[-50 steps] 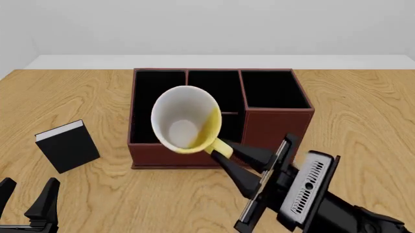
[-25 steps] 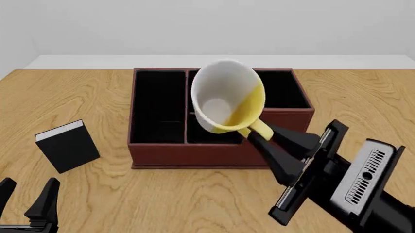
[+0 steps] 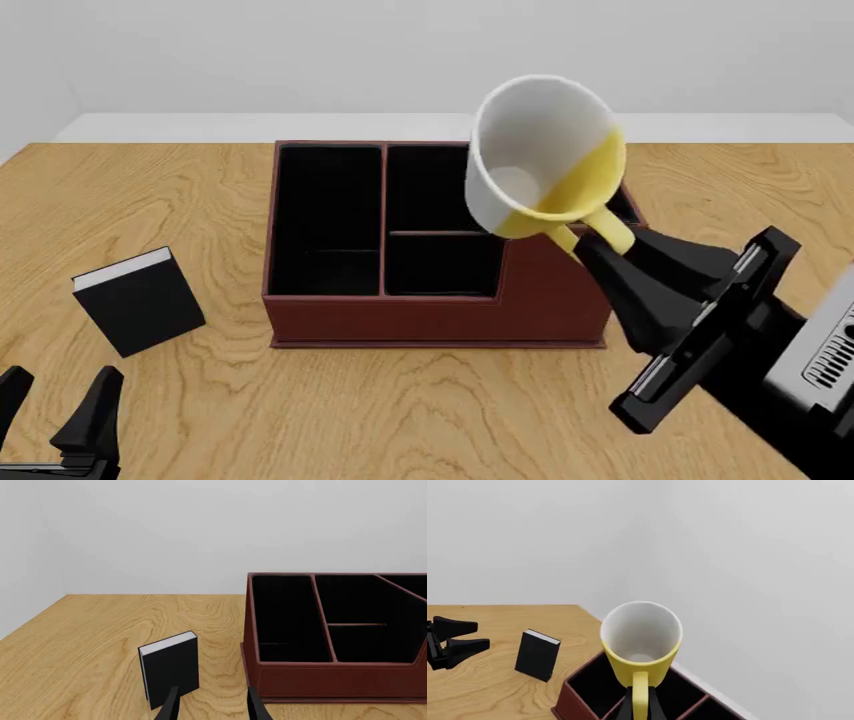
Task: Pick up the yellow and white mug and place it to the right of the caddy.
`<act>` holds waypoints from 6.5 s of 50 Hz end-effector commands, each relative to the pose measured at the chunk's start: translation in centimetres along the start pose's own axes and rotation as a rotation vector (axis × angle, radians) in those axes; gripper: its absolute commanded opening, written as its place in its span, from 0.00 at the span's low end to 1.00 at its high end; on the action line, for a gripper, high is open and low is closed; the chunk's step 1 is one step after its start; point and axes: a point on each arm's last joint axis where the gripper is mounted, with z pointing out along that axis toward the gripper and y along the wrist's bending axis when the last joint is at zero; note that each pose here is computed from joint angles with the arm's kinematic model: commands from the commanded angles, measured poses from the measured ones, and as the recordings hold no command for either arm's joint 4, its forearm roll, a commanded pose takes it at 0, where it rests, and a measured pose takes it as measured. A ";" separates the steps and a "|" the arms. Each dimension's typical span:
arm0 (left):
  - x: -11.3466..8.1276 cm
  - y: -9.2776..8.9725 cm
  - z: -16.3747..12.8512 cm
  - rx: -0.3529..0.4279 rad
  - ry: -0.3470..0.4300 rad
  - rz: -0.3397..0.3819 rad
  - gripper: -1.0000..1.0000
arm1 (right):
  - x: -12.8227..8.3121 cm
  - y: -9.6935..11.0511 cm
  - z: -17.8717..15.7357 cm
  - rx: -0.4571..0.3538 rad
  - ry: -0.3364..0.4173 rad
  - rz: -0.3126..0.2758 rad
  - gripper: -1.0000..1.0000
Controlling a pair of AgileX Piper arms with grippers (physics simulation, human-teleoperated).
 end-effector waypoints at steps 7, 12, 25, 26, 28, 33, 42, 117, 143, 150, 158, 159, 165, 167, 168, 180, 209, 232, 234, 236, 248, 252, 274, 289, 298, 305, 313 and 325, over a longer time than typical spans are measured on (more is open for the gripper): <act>0.0 0.0 0.0 0.000 0.000 0.000 1.00 | -0.8 -1.7 -1.6 0.108 0.003 -0.021 0.00; 0.0 0.0 0.0 0.000 0.000 0.000 1.00 | -0.9 -2.1 -1.9 0.128 0.017 -0.010 0.00; 0.0 0.0 0.0 0.000 0.000 0.000 1.00 | -1.3 -3.2 -3.4 0.231 0.030 -0.037 0.00; 0.0 0.0 0.0 0.000 0.000 0.000 1.00 | -1.4 -3.3 -3.5 0.235 0.032 -0.038 0.00; 0.0 0.0 0.0 0.000 0.000 0.000 1.00 | -1.5 -3.5 -3.7 0.253 0.035 -0.040 0.00; 0.0 0.0 0.0 0.000 0.000 0.000 1.00 | -1.6 -4.0 -4.0 0.291 0.048 -0.043 0.00; 0.0 0.0 0.0 0.000 0.000 0.000 1.00 | -1.8 -4.3 -4.5 0.332 0.060 -0.061 0.00; 0.0 0.0 0.0 0.000 0.000 0.000 1.00 | 3.5 -8.4 -4.1 0.637 0.236 -0.041 0.00; 0.0 0.0 0.0 0.000 0.000 0.000 1.00 | 6.2 -8.8 -4.7 0.688 0.286 -0.016 0.00; 0.0 0.0 0.0 0.000 0.000 0.000 1.00 | 7.7 -8.6 -4.8 0.688 0.312 -0.003 0.00; 0.0 0.0 0.0 0.000 0.000 0.000 1.00 | 8.8 -8.7 -4.9 0.695 0.331 0.011 0.00; 0.0 0.0 0.0 0.000 0.000 0.000 1.00 | 9.0 -8.7 -4.9 0.696 0.335 0.010 0.00; 0.0 0.0 0.0 0.000 0.000 0.000 1.00 | 10.2 -8.7 -4.8 0.699 0.354 0.029 0.00; 0.0 0.0 0.0 0.000 0.000 0.000 1.00 | 10.5 -8.7 -4.9 0.702 0.358 0.032 0.00; 0.0 0.0 0.0 0.000 0.000 0.000 1.00 | 10.9 -8.7 -4.9 0.702 0.361 0.033 0.00; 0.0 0.0 0.0 0.000 0.000 0.000 1.00 | 12.4 -8.5 -5.1 0.702 0.387 0.040 0.00; 0.0 0.0 0.0 0.000 0.000 0.000 1.00 | 14.8 -8.2 -5.7 0.713 0.437 0.044 0.00; 0.0 0.0 0.0 0.000 0.000 0.000 1.00 | 20.0 -8.1 -5.6 0.702 0.521 0.061 0.00; 0.0 0.0 0.0 0.000 0.000 0.000 1.00 | 20.4 -8.1 -5.6 0.699 0.526 0.061 0.00; 0.0 0.0 0.0 0.000 0.000 0.000 1.00 | 20.6 -8.1 -5.6 0.700 0.529 0.063 0.00; 0.0 0.0 0.0 0.000 0.000 0.000 1.00 | 21.4 -8.4 -5.6 0.708 0.552 0.072 0.00; 0.0 0.0 0.0 0.000 0.000 0.000 1.00 | 21.7 -8.5 -5.6 0.709 0.562 0.075 0.00; 0.0 0.0 0.0 0.000 0.000 0.000 1.00 | 22.9 -9.0 -5.3 0.713 0.595 0.084 0.00; 0.0 0.0 0.0 0.000 0.000 0.000 1.00 | 24.0 -9.6 -5.2 0.728 0.617 0.101 0.00; 0.0 0.0 0.0 0.000 0.000 0.000 1.00 | 24.7 -9.6 -5.1 0.729 0.632 0.138 0.00; 0.0 0.0 0.0 0.000 0.000 0.000 1.00 | 25.1 -9.8 -5.1 0.733 0.641 0.133 0.00; 0.0 0.0 0.0 0.000 0.000 0.000 1.00 | 25.7 -10.0 -5.1 0.735 0.660 0.137 0.00; 0.0 0.0 0.0 0.000 0.000 0.000 1.00 | 26.6 -10.2 -5.0 0.733 0.679 0.143 0.00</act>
